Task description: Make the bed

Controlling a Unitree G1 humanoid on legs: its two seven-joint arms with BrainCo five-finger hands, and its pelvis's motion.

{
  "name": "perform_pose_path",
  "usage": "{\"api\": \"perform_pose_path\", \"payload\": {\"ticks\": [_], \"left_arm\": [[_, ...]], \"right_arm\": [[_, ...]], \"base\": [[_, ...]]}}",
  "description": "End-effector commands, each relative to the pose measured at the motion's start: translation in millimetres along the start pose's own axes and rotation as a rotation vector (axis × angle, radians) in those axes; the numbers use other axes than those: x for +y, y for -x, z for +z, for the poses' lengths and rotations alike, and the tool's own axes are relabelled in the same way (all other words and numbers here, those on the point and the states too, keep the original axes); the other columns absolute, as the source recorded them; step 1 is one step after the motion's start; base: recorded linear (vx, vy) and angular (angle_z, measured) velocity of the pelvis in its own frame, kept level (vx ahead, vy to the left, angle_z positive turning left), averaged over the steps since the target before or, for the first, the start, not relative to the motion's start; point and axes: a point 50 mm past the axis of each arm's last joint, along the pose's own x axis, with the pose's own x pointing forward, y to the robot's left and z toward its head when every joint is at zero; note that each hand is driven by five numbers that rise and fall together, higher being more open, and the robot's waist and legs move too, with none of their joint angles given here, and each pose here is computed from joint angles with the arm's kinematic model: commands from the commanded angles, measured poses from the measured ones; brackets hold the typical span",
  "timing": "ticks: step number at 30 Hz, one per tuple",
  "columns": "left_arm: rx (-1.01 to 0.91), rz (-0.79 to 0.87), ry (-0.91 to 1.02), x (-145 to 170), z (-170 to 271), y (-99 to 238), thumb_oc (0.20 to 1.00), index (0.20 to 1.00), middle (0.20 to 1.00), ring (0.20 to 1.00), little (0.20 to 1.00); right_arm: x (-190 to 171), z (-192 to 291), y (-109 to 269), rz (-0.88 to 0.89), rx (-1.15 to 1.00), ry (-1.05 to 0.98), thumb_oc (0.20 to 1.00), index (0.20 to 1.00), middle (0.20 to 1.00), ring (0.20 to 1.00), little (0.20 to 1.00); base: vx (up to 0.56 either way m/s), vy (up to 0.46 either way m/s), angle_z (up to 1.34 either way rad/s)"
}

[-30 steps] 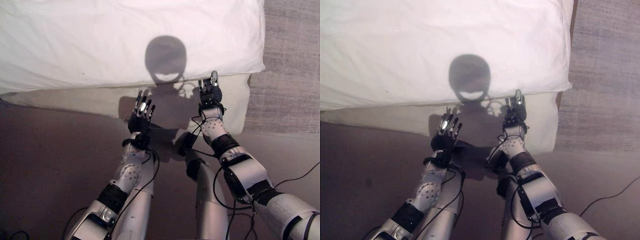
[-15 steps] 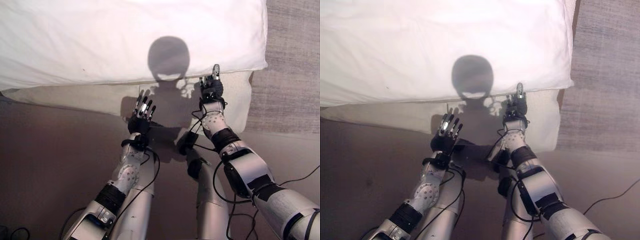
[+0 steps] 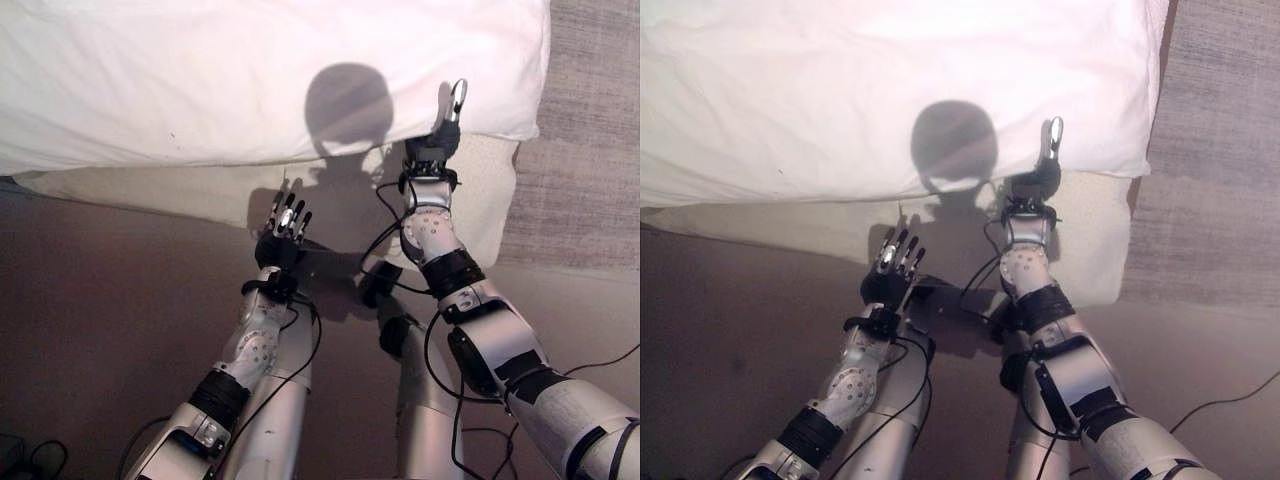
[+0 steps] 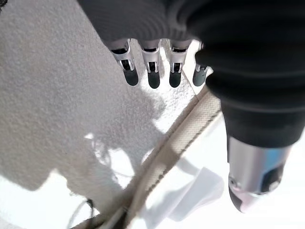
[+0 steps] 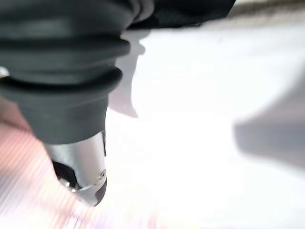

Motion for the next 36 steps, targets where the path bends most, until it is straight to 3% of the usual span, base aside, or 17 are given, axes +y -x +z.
{"api": "perform_pose_path", "payload": {"ticks": [1, 12, 19, 20, 36], "left_arm": [[-0.022, -0.139, -0.027, -18.8, 2.5, 10.2, 1.000, 1.000, 1.000, 1.000, 1.000], [-0.002, -0.150, -0.020, -18.4, -0.5, 9.9, 1.000, 1.000, 1.000, 1.000, 1.000], [-0.025, -0.241, 0.047, -48.6, 0.8, -7.1, 1.000, 1.000, 1.000, 1.000, 1.000], [-0.040, -0.271, 0.078, -62.0, 1.9, -14.3, 1.000, 1.000, 1.000, 1.000, 1.000], [-0.055, -0.509, 0.333, -157.5, 2.5, -35.0, 1.000, 1.000, 1.000, 1.000, 1.000]], "right_arm": [[48.6, 9.0, -13.7, 0.265, -0.051, 0.011, 1.000, 1.000, 1.000, 1.000, 1.000], [39.9, 11.1, -14.6, 0.236, -0.045, 0.035, 1.000, 1.000, 1.000, 1.000, 1.000], [35.9, -0.2, -13.0, 0.215, 0.005, 0.035, 1.000, 1.000, 1.000, 1.000, 1.000], [35.2, -3.7, -12.5, 0.203, 0.012, 0.036, 0.200, 0.200, 0.200, 0.200, 0.200], [38.3, -27.9, -6.6, 0.195, 0.082, 0.014, 0.200, 0.200, 0.200, 0.200, 0.200]], "base": [[0.00, 0.000, 0.00], [0.00, 0.000, 0.00], [0.00, 0.000, 0.00], [0.00, 0.000, 0.00], [0.00, 0.000, -0.01]]}}
